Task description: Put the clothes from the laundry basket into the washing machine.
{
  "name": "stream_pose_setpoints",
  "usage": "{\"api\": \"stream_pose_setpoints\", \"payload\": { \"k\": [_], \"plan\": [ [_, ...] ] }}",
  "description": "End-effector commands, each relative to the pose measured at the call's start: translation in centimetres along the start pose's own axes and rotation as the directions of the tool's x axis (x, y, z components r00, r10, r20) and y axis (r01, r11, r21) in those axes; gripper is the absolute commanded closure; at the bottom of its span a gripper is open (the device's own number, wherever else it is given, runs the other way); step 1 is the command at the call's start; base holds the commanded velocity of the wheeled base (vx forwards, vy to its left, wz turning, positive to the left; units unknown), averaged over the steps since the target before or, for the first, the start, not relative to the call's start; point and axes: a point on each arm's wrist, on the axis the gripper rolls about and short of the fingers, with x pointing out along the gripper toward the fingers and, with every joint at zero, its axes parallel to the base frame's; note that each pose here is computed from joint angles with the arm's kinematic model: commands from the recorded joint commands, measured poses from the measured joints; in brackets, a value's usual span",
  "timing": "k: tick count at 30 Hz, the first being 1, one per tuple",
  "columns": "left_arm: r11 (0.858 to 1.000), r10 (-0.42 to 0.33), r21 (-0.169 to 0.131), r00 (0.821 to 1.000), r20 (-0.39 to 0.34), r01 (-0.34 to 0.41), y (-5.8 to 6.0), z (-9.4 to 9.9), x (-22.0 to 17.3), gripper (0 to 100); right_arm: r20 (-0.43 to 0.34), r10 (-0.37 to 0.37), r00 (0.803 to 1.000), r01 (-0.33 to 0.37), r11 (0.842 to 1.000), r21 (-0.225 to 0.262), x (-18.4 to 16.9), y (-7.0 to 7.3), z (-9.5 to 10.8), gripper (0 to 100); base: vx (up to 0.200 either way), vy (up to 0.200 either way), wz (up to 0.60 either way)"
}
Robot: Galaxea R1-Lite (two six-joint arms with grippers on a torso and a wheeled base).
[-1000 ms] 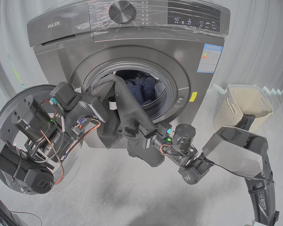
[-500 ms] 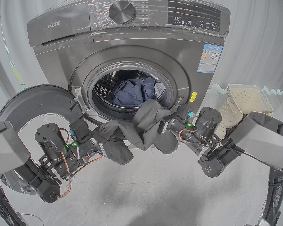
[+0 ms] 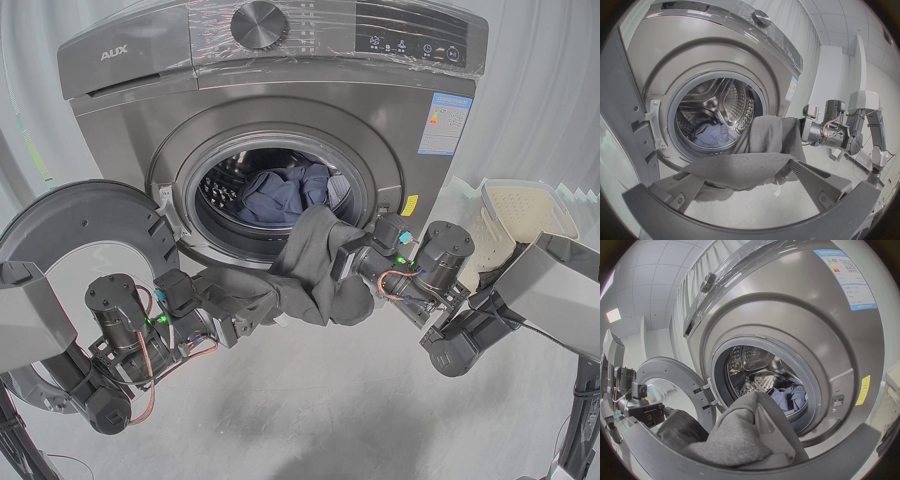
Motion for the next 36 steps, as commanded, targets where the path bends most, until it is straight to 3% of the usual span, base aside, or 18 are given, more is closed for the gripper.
{"api": "stream_pose_setpoints", "payload": {
  "k": [1,12,15,19,32,36],
  "plan": [
    [1.000,-0.002,-0.001,1.000,-0.013,0.002,-0.1,-0.3,0.0,0,0.008,0.003,1.000,-0.003,1.000,0.000,0.1,0.1,0.3,100,0.000,0.000,0.00],
    [0.997,-0.072,0.012,0.987,-0.146,0.074,-1.0,-3.1,-1.3,0,0.027,-0.018,0.999,0.018,1.000,0.001,0.8,0.2,0.8,100,0.000,0.000,0.00],
    [0.987,-0.146,0.030,0.966,-0.214,0.156,-1.4,-4.2,-2.7,0,0.026,-0.018,1.000,0.018,1.000,0.001,0.8,0.2,0.8,100,0.000,0.000,0.00],
    [0.975,-0.205,0.028,0.942,-0.266,0.220,-1.8,-5.3,-3.2,0,0.027,-0.016,0.999,0.016,1.000,0.004,0.8,0.2,0.7,100,0.000,0.000,0.00],
    [0.984,-0.153,0.067,0.976,-0.152,0.165,-1.8,-4.9,1.8,0,-0.024,0.034,0.999,-0.034,0.999,0.034,-0.6,2.5,-0.3,100,0.000,0.000,0.00],
    [0.987,-0.141,0.056,0.984,-0.106,0.148,-2.1,-5.2,4.3,0,-0.022,0.058,0.998,-0.057,0.998,0.041,-0.6,3.6,-0.2,100,0.000,0.000,0.00]
  ]
}}
